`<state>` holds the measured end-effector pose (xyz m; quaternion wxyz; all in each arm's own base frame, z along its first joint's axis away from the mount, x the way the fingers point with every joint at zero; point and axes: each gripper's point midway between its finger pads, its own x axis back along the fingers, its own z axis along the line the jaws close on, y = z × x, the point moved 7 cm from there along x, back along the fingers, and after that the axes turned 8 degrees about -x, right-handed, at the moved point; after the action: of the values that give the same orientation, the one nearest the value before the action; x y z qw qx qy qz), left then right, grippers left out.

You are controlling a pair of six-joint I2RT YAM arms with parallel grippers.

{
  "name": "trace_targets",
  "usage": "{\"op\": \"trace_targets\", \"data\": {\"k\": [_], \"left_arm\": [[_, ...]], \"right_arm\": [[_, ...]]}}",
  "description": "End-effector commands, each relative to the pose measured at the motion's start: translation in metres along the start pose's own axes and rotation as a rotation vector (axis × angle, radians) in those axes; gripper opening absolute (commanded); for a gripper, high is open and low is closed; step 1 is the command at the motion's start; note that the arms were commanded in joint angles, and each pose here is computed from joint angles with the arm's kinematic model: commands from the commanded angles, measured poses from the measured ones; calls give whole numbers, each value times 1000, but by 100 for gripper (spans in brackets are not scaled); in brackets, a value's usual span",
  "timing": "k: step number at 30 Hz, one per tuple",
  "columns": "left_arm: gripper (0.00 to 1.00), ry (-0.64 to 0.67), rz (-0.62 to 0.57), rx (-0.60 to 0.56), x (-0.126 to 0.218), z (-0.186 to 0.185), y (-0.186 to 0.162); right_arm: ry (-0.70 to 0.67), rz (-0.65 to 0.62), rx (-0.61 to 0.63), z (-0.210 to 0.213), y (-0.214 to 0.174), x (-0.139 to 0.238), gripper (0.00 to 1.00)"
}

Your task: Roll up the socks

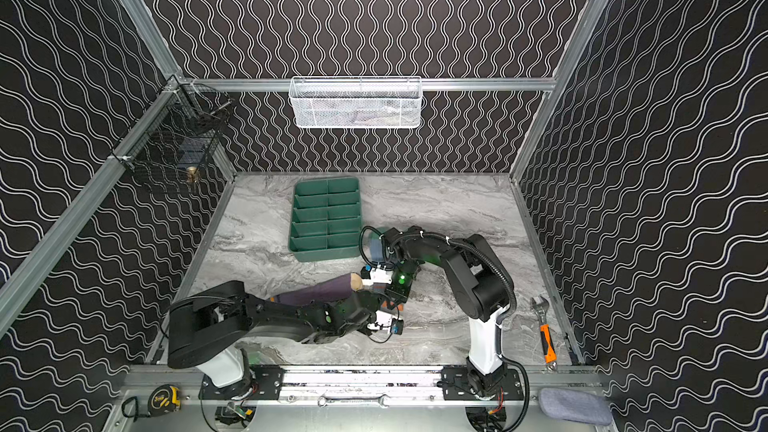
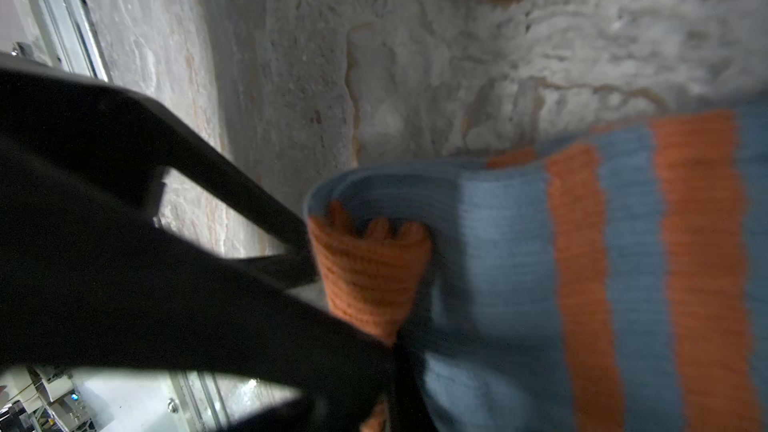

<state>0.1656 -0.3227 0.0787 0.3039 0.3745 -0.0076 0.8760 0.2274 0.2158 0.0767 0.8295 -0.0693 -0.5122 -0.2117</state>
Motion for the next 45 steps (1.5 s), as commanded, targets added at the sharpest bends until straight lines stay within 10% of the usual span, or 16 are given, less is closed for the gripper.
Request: {"op": "trace_targets", "data": {"k": [1,10,21,32,33,38,45], "left_arm": [[56,-39,12,11,-10,-9,-2],[46,-59,98,-53,-24,-24,-16],[3,-149,126,-29,-21,-28,-12],[0,-244,127,33,-11,-34,-21],[0,-272,124,44,-10,-34,-22],[0,-425,133,150,-11,-24,-26],[0,-658,234,359,-20,-2,-39]], "right_arm": [[-64,-28,42,-9,6,-3,2],[-33,-62,47,-5,12,1,2],[-145,-154,20,-13,14,18,16],[-322,-376,55,-1,-4,66,34],[-355,-414,51,-1,-9,76,54],[-823,-668,-27,-25,-37,146,63],[-1428,-1232,-558,-19,-92,284,76]]}}
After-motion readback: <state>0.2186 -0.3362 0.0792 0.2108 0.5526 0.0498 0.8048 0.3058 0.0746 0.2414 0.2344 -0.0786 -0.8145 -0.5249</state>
